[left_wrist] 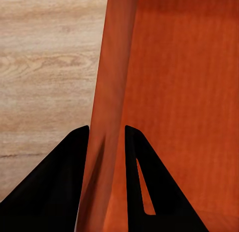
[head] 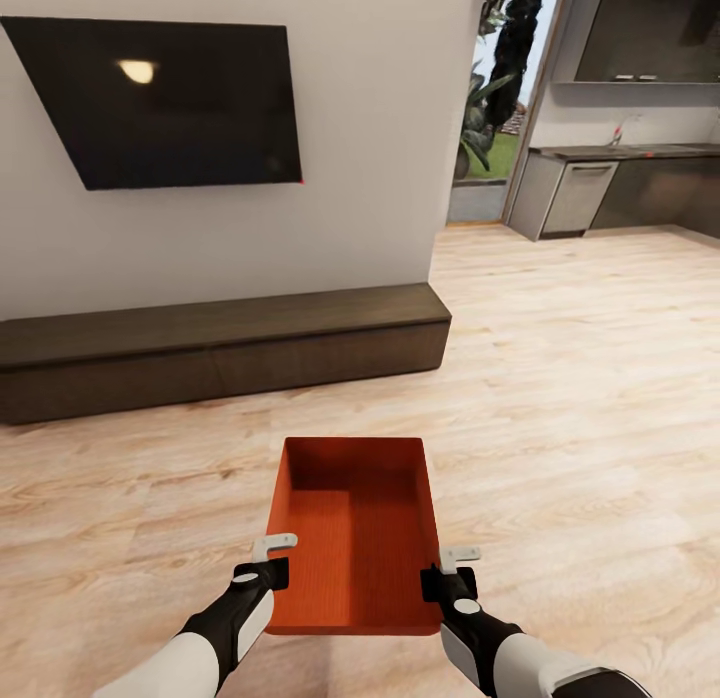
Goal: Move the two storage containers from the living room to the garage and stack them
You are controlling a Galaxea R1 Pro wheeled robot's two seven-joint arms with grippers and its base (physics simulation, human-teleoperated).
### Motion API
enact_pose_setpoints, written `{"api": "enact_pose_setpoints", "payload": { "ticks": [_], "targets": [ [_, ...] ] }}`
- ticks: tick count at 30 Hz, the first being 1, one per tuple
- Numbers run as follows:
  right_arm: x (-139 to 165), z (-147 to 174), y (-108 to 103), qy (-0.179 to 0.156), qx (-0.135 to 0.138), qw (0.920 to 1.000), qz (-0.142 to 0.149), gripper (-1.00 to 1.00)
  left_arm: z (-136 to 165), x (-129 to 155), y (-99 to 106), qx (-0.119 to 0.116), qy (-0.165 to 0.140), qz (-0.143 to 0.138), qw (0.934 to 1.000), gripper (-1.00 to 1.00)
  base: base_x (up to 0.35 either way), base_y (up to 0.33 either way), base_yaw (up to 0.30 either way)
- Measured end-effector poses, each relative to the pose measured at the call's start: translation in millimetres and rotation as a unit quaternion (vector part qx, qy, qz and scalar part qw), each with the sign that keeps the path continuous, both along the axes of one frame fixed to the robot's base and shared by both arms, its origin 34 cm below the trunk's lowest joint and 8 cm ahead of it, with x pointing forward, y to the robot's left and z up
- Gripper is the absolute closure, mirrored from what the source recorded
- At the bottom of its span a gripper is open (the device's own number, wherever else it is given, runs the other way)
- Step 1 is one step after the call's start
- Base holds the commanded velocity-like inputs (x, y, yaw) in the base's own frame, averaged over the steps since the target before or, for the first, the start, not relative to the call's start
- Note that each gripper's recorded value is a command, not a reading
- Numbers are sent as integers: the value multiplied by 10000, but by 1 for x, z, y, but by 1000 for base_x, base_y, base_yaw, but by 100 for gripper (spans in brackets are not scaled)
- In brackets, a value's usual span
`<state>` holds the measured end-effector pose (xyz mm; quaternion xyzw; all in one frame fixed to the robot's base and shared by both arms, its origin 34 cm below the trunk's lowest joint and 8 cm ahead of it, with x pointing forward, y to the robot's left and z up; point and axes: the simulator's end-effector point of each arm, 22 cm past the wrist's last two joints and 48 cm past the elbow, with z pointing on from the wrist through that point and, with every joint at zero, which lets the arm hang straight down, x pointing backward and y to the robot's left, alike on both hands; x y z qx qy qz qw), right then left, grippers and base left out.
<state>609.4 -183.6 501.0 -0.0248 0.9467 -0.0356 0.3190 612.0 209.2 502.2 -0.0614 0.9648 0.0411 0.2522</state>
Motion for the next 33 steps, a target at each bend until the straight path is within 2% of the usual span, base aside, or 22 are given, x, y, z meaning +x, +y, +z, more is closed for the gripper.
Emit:
{"api": "enact_pose_setpoints", "payload": {
  "ticks": [33],
  "targets": [
    [15, 25, 0, -234, -7, 9997, 16, 100, 24, 14, 0, -6, -241, 15, 9997, 100, 0, 0, 0]
  ]
}}
